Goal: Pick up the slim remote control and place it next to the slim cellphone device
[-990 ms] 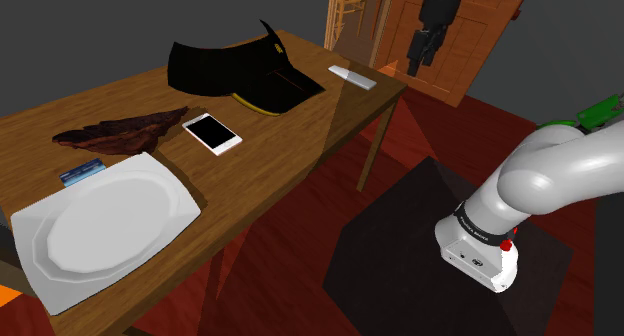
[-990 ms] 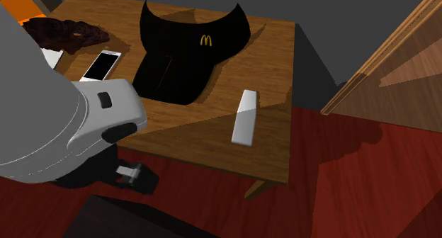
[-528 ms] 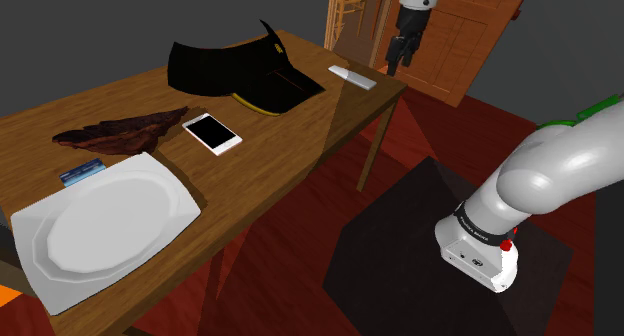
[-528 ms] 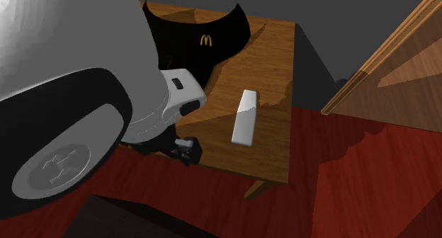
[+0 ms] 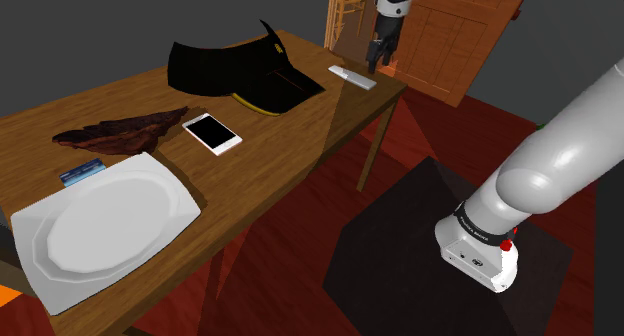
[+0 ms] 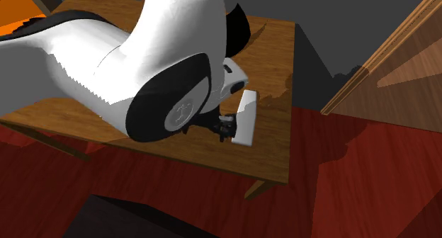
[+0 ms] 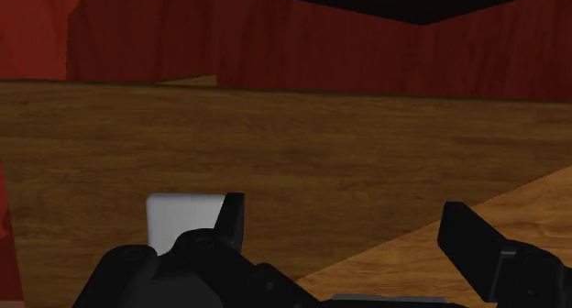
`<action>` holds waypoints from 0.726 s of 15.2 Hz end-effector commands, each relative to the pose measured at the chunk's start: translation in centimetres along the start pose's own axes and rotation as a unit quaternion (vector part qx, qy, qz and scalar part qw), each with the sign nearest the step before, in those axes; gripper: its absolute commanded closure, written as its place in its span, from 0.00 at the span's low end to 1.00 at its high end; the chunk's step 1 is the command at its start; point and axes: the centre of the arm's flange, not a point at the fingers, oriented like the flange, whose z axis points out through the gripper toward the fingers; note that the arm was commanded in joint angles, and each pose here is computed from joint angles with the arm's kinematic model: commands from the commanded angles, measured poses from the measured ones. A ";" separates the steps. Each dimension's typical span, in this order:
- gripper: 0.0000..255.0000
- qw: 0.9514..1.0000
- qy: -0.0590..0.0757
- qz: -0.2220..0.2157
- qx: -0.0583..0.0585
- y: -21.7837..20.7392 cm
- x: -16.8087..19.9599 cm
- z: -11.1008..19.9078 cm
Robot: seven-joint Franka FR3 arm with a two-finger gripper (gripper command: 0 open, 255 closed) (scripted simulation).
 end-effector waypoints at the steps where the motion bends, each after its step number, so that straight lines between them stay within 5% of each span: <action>1: 0.00 1.000 0.003 -0.001 -0.001 1.1 1.6 1.1; 11: 0.00 1.000 0.016 -0.006 -0.007 7.4 11.6 6.0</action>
